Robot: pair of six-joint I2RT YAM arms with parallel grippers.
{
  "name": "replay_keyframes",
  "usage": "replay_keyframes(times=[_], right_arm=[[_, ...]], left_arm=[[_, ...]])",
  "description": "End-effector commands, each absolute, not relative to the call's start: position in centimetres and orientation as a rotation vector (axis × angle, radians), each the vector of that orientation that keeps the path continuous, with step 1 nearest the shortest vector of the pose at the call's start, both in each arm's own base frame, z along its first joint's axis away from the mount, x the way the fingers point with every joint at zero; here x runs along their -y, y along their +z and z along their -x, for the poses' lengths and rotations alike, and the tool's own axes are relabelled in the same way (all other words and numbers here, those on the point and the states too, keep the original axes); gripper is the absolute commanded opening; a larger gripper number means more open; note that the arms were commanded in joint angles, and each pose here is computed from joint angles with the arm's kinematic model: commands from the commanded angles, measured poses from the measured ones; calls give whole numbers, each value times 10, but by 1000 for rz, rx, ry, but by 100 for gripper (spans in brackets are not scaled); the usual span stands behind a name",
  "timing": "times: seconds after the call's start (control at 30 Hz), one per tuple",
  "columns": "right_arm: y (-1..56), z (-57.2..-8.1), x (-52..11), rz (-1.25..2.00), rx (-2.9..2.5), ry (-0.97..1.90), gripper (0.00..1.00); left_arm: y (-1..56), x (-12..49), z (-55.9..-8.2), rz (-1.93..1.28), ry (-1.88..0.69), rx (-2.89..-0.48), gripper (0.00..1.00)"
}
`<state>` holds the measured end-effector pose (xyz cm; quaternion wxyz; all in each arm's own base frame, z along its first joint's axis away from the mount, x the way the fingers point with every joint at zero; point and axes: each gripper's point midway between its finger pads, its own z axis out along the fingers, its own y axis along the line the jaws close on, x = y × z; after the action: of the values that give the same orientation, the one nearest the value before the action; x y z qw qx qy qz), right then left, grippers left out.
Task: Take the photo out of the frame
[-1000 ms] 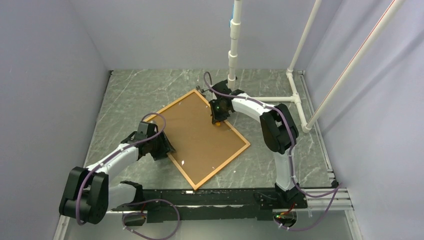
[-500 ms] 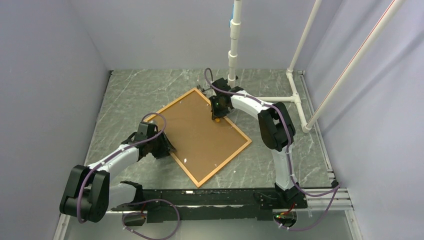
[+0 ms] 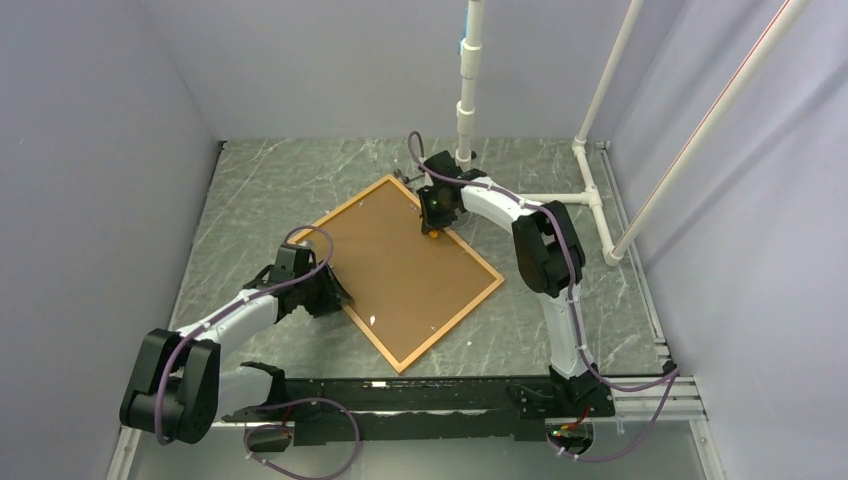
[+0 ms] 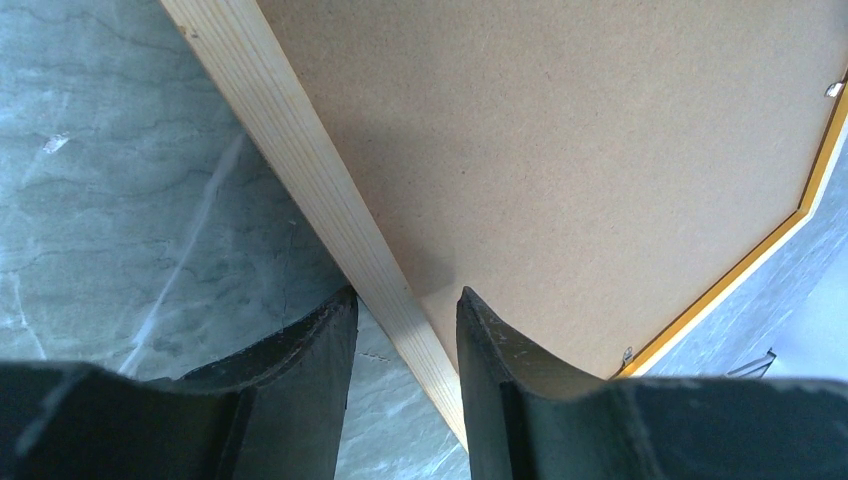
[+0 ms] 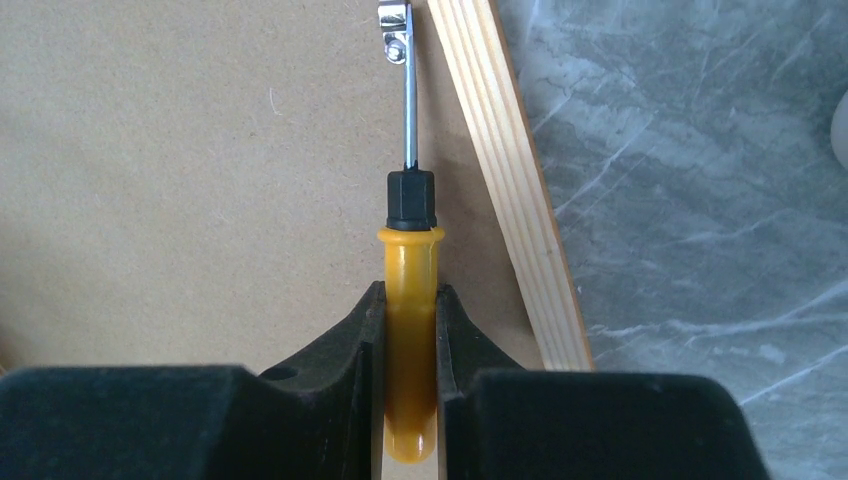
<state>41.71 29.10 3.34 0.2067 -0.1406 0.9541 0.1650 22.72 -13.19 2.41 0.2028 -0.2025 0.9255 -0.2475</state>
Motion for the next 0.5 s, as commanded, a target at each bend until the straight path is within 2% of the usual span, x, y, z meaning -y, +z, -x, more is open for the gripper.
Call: replay_keyframes(times=[0.0,0.13,0.27,0.47], right_arm=[[35,-421,-306,550,-2604,548,0],[47,-423,-314,639,-2547,569,0],[83,-434,-297,535,-2502,445,0],[116,-397,-253,401,-2526,317,0]], left_arm=[[6,127,-215,542,-644,-2645,46],[8,128,-216,523,-656,-2641,46],[14,129,-216,488,-658,-2639,49],[26,130,-214,462,-683,-2608,51]])
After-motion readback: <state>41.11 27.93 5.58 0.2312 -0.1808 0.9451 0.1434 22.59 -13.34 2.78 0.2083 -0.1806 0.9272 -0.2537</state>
